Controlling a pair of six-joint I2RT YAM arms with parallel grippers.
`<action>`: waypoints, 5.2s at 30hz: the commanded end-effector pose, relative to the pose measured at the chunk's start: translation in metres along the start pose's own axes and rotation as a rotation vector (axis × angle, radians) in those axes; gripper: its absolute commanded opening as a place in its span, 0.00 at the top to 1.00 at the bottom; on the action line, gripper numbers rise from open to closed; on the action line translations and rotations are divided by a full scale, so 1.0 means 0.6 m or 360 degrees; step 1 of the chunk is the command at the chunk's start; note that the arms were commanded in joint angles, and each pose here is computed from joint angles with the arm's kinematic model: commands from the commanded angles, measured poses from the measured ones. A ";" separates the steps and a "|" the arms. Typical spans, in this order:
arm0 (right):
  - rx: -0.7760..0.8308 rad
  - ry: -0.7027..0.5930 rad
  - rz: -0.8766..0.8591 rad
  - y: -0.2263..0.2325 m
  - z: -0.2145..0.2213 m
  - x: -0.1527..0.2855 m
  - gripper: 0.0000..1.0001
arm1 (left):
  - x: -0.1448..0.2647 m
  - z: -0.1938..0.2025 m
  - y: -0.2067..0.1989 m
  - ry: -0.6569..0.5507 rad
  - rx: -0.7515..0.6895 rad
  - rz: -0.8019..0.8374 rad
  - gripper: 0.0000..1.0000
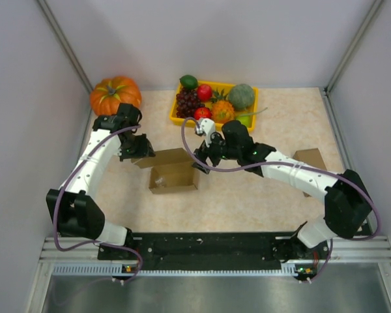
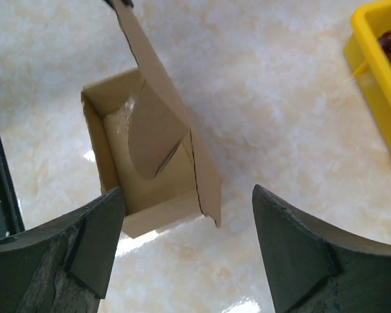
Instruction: Fold the paper box
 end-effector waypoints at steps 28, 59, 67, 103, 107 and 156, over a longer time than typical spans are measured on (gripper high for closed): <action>-0.0124 -0.0270 0.0186 -0.072 -0.009 0.043 1.00 | 0.027 -0.054 0.145 -0.0584 -0.2284 0.1749 0.02; -0.0177 -0.0282 0.0037 -0.153 0.049 0.106 1.00 | -0.141 -0.034 -0.046 0.0027 -0.3462 0.1527 0.12; -0.0177 -0.0275 0.0028 -0.155 0.047 0.104 1.00 | -0.139 -0.026 -0.084 0.0311 -0.3395 0.1860 0.22; -0.0509 0.0022 0.0216 -0.188 0.089 0.071 0.45 | -0.111 -0.013 -0.027 0.0043 -0.3473 0.1765 0.96; -0.0485 0.0025 0.0270 -0.206 0.100 0.053 0.48 | -0.113 -0.014 -0.026 0.0044 -0.3474 0.1755 0.96; -0.0885 -0.0445 0.1552 0.024 0.119 0.028 1.00 | -0.156 0.120 0.113 -0.0899 -0.2111 0.1401 1.00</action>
Point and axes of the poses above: each gripper's point midway between its finger pads, its own x axis back along the fingers, its own y axis along the line the jaws close on, z = x × y, the point moved 9 cm from there along x, back along the fingers, and after that the axes turned 2 degrees about x, right-handed, at the moved point
